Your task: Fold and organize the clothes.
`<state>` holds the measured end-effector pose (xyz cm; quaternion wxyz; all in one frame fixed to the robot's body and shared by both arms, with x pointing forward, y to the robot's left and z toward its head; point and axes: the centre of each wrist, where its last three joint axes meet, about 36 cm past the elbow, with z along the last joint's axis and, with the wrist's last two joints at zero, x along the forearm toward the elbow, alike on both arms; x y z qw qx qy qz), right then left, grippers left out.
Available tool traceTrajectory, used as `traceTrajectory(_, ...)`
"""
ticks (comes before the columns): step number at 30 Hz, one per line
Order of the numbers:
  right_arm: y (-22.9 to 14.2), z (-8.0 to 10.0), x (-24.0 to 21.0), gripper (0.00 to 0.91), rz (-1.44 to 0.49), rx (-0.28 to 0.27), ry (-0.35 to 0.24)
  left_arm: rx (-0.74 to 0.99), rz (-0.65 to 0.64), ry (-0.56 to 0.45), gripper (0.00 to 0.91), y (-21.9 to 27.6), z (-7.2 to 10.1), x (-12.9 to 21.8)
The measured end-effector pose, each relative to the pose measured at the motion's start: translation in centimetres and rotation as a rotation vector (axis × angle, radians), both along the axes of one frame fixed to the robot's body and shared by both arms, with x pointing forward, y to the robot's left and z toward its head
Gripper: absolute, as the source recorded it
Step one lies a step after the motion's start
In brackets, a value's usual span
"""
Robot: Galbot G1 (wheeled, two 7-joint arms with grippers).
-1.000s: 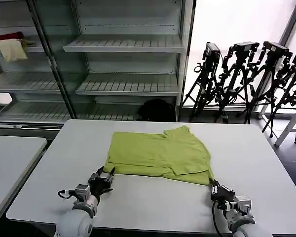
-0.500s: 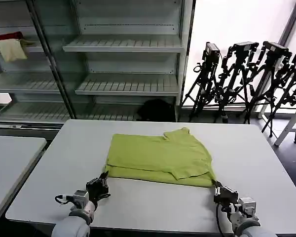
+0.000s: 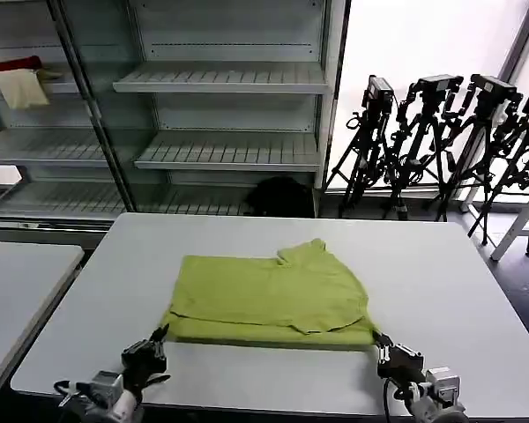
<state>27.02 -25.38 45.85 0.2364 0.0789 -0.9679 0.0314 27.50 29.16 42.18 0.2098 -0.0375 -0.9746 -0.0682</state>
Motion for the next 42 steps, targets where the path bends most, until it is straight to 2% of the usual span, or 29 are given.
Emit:
traceTrajectory(8,1.4,-0.2,-1.4,0.0,0.019,-0.002,0.028,0.024,0.045,0.035,0.01,1.5,0.2,-2.0)
traceTrajectory(9,1.5,-0.2,-1.5,0.121,0.021,-0.002,0.032,0.025,0.048,0.038,0.907,1.6,0.2,-2.1)
traceTrajectory(10,1.6,-0.2,-1.7,0.907,0.025,-0.001,0.035,0.028,0.051,0.041,0.907,1.6,0.3,-2.3)
traceTrajectory(17,2.3,-0.1,-3.0,0.907,0.05,0.014,0.065,0.046,0.052,0.046,0.907,1.3,0.9,-3.2)
traceTrajectory(24,2.7,0.8,-3.3,0.907,0.023,0.013,0.043,0.052,0.066,0.02,0.907,1.1,2.3,-3.5)
traceTrajectory(29,2.9,1.7,-2.3,0.907,0.013,0.012,-0.013,0.031,0.094,-0.028,0.907,1.4,3.3,-2.7)
traceTrajectory(33,3.2,2.4,0.1,0.907,0.026,0.014,-0.082,-0.03,0.092,-0.07,0.907,1.7,4.5,-1.0)
traceTrajectory(42,4.6,2.1,9.8,0.907,0.062,0.051,-0.191,-0.153,0.01,-0.12,0.907,2.5,6.1,6.6)
